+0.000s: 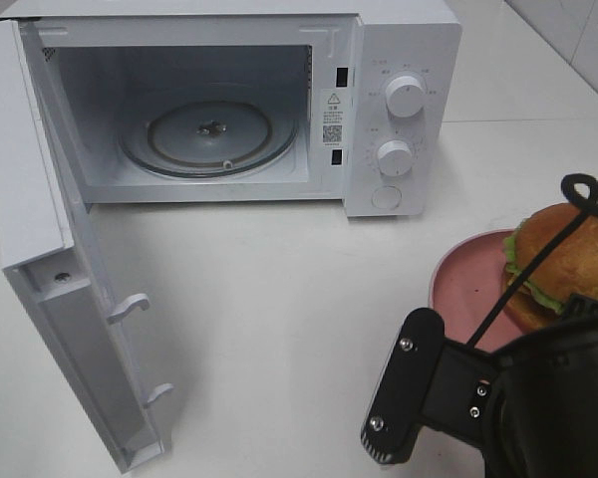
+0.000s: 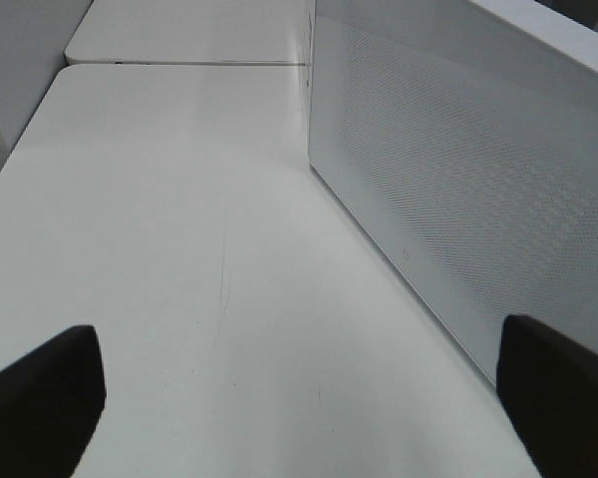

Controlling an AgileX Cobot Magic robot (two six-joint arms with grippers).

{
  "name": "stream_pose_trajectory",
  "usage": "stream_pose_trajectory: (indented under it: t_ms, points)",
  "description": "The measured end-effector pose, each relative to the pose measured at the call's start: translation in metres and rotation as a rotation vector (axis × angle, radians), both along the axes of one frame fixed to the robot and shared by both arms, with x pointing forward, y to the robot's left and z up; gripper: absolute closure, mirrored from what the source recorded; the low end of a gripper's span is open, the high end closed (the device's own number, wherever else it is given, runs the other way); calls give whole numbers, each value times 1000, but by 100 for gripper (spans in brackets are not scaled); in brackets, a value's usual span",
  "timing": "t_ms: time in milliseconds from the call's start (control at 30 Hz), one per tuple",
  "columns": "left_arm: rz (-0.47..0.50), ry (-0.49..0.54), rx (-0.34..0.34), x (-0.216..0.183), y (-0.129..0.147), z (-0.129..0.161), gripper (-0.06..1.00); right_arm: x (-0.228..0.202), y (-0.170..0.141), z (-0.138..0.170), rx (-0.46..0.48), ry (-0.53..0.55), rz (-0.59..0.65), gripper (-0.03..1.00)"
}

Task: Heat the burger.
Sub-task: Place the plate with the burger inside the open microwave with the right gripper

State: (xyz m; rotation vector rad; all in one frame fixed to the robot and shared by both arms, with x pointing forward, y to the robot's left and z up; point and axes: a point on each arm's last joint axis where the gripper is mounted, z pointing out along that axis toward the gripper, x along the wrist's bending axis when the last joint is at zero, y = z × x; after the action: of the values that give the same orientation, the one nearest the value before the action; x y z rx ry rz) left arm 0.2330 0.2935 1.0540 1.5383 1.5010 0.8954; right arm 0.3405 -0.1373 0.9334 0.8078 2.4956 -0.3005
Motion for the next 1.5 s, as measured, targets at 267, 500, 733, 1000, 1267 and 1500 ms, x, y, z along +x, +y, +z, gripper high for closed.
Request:
stream_pose_trajectory:
  t_ms: [267, 500, 733, 1000, 1267, 1500]
  points:
    - [0, 0, 0, 0, 0, 0, -5, -10, 8, 1, -16, -10, 126, 93]
    - [0, 0, 0, 0, 0, 0, -5, -7, 13, 2, -29, -23, 257, 93]
    - [0, 0, 0, 0, 0, 0, -5, -1, 19, 3, -46, -57, 425, 93]
    - [0, 0, 0, 0, 0, 0, -5, 2, 25, 4, -63, -69, 562, 93]
    - [0, 0, 0, 0, 0, 0, -5, 4, 30, 5, -65, -87, 657, 93]
    - [0, 0, 0, 0, 0, 0, -5, 4, 36, 4, -62, -80, 779, 93]
